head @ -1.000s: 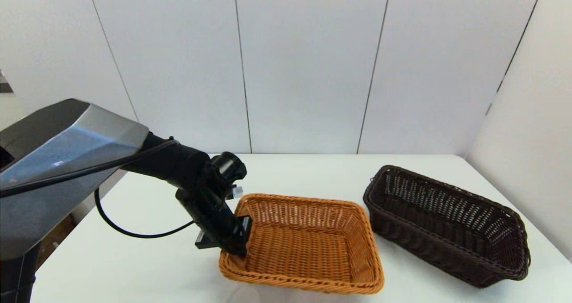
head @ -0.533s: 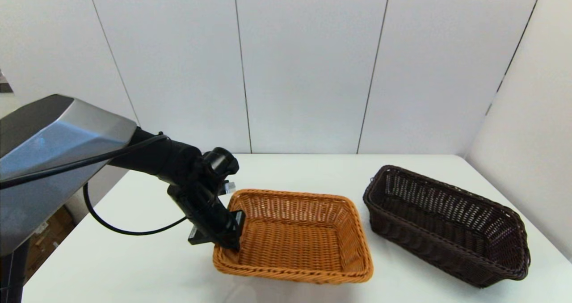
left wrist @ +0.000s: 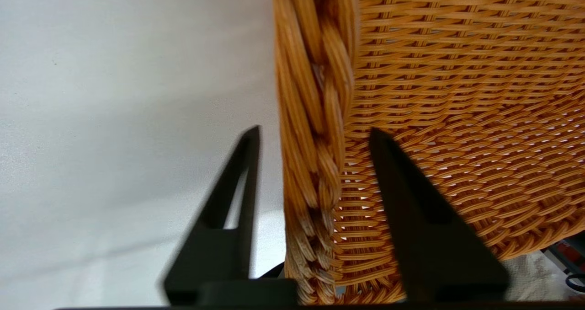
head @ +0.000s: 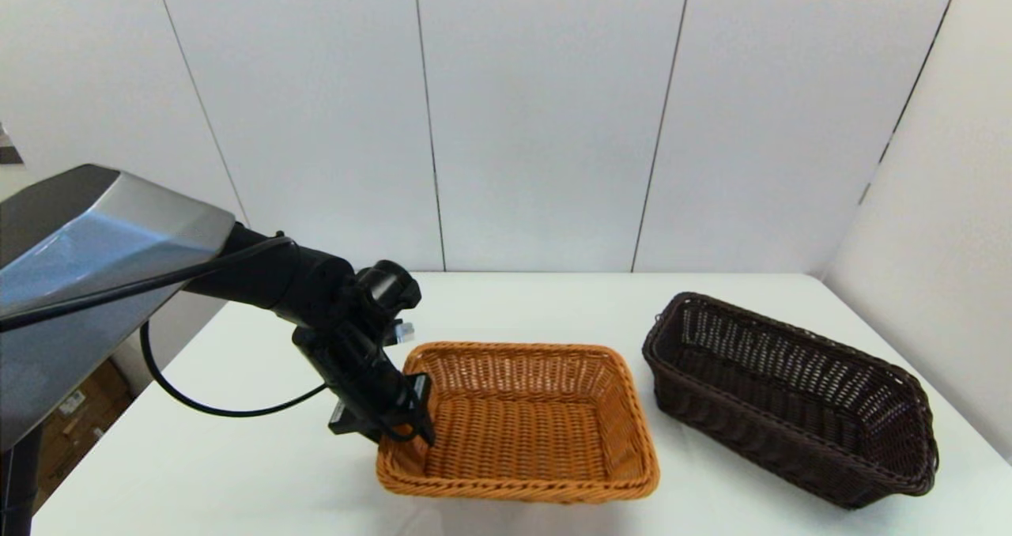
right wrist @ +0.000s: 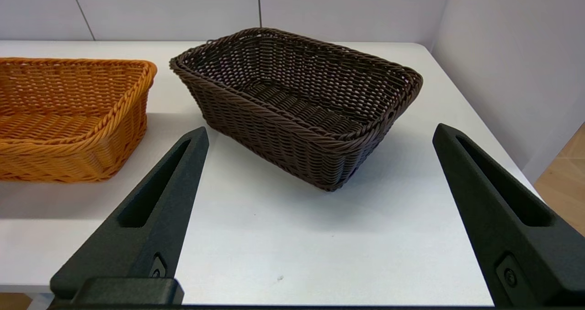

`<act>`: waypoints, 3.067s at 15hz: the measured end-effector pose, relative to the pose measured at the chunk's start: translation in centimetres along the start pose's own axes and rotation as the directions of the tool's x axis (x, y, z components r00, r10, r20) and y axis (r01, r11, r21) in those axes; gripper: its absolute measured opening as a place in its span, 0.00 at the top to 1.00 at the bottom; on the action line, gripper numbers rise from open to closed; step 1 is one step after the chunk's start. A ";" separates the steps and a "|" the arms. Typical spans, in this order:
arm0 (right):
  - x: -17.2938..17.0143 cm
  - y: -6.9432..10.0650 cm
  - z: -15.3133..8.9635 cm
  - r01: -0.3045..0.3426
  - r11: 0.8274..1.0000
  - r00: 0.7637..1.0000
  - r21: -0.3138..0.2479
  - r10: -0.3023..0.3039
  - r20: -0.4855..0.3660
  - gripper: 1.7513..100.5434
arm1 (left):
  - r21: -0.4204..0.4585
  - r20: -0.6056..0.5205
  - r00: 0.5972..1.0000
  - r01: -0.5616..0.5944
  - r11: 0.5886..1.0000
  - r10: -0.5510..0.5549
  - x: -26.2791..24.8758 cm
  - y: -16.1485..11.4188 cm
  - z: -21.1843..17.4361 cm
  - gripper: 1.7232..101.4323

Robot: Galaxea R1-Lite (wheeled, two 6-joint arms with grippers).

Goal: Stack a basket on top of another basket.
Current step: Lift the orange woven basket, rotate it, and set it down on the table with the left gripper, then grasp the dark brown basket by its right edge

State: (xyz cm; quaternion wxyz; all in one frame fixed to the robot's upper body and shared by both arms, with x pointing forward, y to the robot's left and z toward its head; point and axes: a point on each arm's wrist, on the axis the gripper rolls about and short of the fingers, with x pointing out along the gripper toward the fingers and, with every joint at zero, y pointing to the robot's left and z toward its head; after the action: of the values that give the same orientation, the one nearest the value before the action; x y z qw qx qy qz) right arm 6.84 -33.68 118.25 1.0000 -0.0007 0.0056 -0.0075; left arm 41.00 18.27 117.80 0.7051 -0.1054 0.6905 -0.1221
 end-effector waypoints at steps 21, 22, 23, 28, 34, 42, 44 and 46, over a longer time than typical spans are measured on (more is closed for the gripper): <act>0.0 0.0 0.0 0.000 1.000 1.000 0.001 0.000 0.001 0.03 | -0.122 0.401 0.907 -0.084 0.989 0.126 -23.8 11.8 -6.5 0.07; 0.0 0.0 0.0 0.000 1.000 1.000 0.001 0.000 0.001 0.03 | -0.120 0.419 0.899 -0.088 0.989 0.131 -24.3 11.7 -8.6 0.07; 0.0 0.0 0.0 0.000 1.000 1.000 0.002 0.000 0.000 0.03 | -0.116 0.440 0.888 -0.093 0.989 0.135 -24.5 11.5 -10.6 0.06; 0.0 0.0 0.0 0.001 1.000 1.000 0.005 -0.001 0.005 0.03 | -0.057 0.581 0.804 -0.117 0.992 0.128 -23.8 9.2 -21.0 0.05; 0.0 0.0 0.0 0.001 1.000 1.000 0.011 -0.002 0.009 0.03 | 0.014 0.706 0.702 -0.148 0.989 0.095 -20.4 8.0 -30.4 0.04; 0.0 0.0 0.0 0.002 1.000 1.000 0.012 -0.003 0.008 0.03 | 0.146 0.766 0.642 -0.168 0.975 -0.004 -15.0 9.2 -36.8 0.04; 0.0 0.0 0.0 0.002 1.000 1.000 0.012 -0.002 0.008 0.03 | 0.161 0.804 0.594 -0.199 0.967 -0.012 -13.9 9.7 -37.8 0.04; 0.0 0.0 0.0 0.002 1.000 1.000 0.012 -0.003 0.009 0.03 | 0.128 0.847 0.532 -0.248 0.960 0.024 -12.1 10.6 -37.6 0.04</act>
State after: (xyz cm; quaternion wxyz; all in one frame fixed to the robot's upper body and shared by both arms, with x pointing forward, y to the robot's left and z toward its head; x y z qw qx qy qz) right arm 6.88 -33.68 118.27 0.9999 0.0054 0.0013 -0.0088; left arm 3.49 32.92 124.96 0.9631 -0.0130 0.2562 -0.0811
